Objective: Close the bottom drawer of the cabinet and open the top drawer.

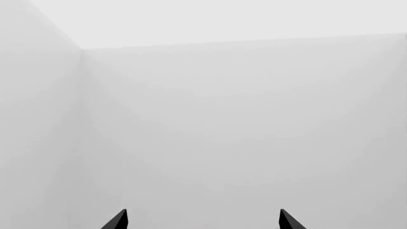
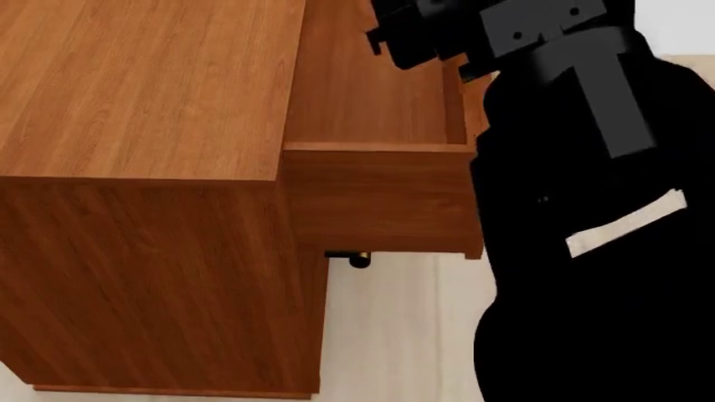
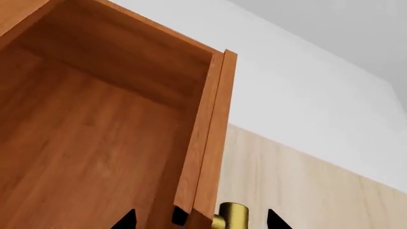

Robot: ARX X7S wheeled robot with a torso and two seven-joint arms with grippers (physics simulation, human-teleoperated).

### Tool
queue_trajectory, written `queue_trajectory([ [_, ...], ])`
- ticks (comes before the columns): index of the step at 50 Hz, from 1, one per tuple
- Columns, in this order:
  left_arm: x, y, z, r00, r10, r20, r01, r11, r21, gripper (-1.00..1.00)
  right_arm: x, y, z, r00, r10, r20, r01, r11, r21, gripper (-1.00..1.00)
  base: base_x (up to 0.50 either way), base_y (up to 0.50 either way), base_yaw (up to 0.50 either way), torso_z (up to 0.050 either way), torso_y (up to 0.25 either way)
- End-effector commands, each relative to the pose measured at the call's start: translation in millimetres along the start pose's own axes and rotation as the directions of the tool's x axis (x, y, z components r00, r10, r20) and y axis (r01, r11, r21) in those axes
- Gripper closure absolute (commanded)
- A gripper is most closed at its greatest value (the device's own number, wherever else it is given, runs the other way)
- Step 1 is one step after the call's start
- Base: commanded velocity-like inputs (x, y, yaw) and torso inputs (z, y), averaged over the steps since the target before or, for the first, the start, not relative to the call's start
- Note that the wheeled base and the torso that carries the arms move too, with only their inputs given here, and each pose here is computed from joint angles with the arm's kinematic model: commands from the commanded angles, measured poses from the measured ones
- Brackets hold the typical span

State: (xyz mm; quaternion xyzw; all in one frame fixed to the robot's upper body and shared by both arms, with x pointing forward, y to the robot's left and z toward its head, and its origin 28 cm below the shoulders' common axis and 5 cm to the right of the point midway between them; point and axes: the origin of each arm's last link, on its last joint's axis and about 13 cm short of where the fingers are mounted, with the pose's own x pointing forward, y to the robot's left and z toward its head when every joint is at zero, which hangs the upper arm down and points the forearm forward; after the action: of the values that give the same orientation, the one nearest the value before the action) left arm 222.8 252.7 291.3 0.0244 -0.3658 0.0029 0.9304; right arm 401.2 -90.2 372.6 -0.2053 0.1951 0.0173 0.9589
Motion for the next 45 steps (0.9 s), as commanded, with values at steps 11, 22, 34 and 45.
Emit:
queue_trajectory([
  [11, 0.6, -1.2, -0.7, 1.000, -0.003, 0.002, 0.003, 1.000, -0.003, -1.00, 3.9, -21.8, -22.1, 0.990, -0.033, -0.137, 0.036, 0.999, 0.019, -1.00, 0.00, 0.00, 0.00, 0.000, -0.001],
  [22, 0.7, -2.0, 0.0, 1.000, -0.007, 0.003, 0.007, 1.000, -0.002, -1.00, 1.6, -35.0, -26.7, 0.984, -0.080, -0.159, 0.086, 0.996, 0.031, -1.00, 0.00, 0.00, 0.00, 0.000, -0.002],
  [34, 2.6, -2.9, 2.0, 1.000, -0.010, 0.008, 0.010, 1.000, -0.003, -1.00, -4.2, -48.6, -26.8, 0.976, -0.123, -0.177, 0.127, 0.992, 0.011, -1.00, 0.00, 0.00, 0.00, 0.000, 0.000],
  [45, 3.2, -3.0, 3.6, 1.000, -0.013, 0.010, 0.013, 1.000, -0.002, -1.00, -12.9, -65.8, -26.1, 0.969, -0.164, -0.187, 0.171, 0.985, 0.022, -1.00, 0.00, 0.00, 0.00, 0.000, -0.001],
])
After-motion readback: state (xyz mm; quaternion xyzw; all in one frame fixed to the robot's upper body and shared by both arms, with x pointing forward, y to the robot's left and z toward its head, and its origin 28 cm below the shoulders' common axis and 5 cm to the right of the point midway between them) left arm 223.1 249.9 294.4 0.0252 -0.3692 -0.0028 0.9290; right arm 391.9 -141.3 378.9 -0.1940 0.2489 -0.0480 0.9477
